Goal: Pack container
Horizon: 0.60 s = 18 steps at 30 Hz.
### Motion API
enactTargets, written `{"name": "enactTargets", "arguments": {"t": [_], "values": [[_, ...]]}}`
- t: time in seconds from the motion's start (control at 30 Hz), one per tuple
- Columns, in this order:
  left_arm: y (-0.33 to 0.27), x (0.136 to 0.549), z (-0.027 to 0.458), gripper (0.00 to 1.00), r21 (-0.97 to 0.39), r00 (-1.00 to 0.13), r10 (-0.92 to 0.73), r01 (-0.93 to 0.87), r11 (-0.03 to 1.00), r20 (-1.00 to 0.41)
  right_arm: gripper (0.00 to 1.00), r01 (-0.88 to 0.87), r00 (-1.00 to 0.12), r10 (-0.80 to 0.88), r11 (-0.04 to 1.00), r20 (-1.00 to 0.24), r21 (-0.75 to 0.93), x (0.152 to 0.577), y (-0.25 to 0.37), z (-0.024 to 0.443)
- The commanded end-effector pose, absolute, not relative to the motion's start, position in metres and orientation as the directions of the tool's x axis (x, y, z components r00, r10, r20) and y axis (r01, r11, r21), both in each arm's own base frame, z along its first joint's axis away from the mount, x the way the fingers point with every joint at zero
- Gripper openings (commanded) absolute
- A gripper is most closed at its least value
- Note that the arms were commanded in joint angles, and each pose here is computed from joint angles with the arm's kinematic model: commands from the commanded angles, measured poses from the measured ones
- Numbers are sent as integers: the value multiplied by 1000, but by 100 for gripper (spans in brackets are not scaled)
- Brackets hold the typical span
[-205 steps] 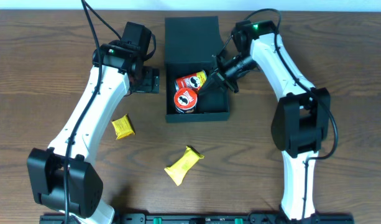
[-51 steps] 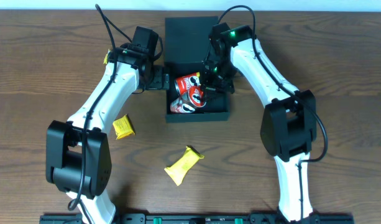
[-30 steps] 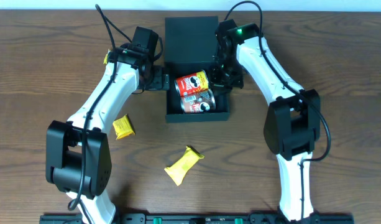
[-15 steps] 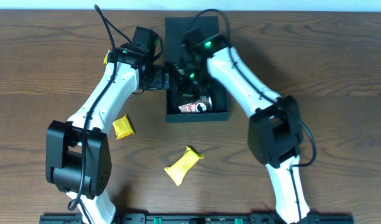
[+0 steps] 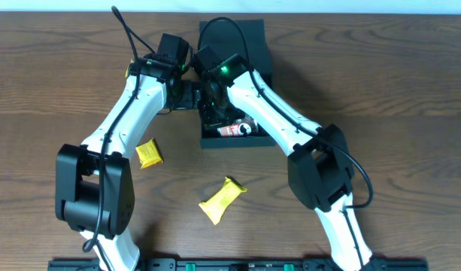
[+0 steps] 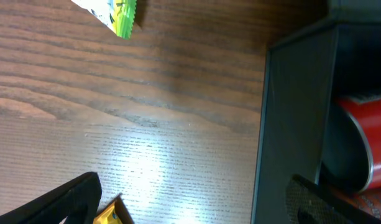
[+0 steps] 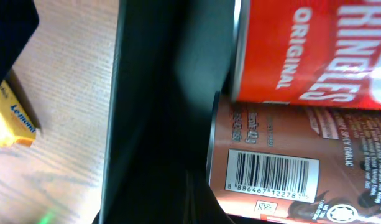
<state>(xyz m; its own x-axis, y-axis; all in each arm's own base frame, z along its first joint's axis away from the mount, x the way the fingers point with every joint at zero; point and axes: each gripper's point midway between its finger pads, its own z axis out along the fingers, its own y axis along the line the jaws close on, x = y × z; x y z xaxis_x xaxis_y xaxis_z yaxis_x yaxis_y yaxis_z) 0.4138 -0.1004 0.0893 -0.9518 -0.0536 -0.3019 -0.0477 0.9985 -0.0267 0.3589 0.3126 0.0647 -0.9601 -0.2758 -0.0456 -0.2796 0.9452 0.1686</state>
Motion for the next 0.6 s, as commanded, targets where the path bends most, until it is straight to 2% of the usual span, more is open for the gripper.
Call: {"name": "enactTargets", "arguments": {"t": [0.0,0.07,0.13,0.3,0.57], "values": [[-109,411,89,96,-53,-956,-44,-29,998,-291,1,-325,-943,-316,942,-107,86,365,310,71],[-100,412,89,100,-6,-953,-49,-50,999,-300,2,-320,-943,-312,945,-115,60,369,306,70],[-93,412,90,95,25,-951,-60,-71,997,-303,1,-321,-942,-313,946,-121,45,371,303,70],[-104,410,96,96,-88,-958,-76,-54,995,-277,1,-316,-942,-310,949,-126,24,374,298,70],[-65,414,111,95,-12,-937,-128,-131,991,-324,2,-307,-943,-305,952,-130,-6,378,290,70]]}}
